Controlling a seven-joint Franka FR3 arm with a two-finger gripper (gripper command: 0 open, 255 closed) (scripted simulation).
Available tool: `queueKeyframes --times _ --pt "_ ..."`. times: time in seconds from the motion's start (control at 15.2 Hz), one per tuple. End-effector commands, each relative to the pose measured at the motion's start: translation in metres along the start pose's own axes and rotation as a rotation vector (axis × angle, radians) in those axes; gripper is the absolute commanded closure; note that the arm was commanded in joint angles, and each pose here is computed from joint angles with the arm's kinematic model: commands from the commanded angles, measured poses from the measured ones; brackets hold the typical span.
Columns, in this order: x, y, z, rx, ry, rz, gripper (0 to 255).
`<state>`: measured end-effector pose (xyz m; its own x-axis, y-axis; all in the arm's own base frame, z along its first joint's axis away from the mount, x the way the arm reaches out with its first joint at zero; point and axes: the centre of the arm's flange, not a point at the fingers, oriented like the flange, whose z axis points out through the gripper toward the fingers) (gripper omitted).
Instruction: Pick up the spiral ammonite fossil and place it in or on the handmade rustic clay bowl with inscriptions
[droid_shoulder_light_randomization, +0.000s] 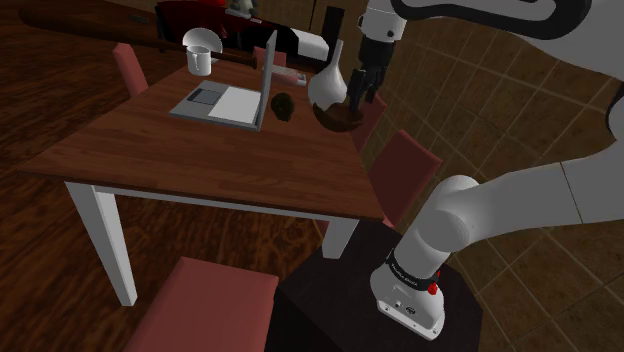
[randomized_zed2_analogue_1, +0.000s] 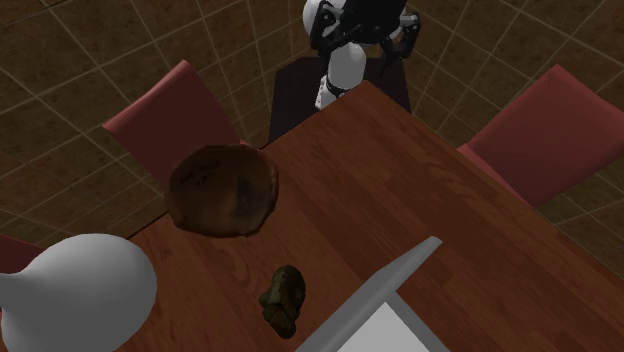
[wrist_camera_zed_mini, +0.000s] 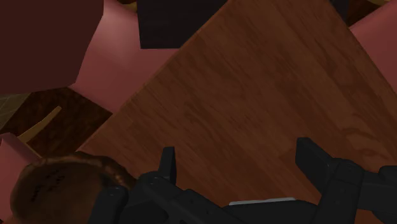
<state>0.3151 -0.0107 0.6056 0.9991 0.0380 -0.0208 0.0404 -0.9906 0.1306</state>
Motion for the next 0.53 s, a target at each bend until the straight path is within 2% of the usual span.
queueKeyframes --times 0.0,0.46 --pt "0.0 0.0 0.0 0.0 0.0 0.0 0" --pt "0.084 0.026 0.026 0.015 0.009 0.024 0"
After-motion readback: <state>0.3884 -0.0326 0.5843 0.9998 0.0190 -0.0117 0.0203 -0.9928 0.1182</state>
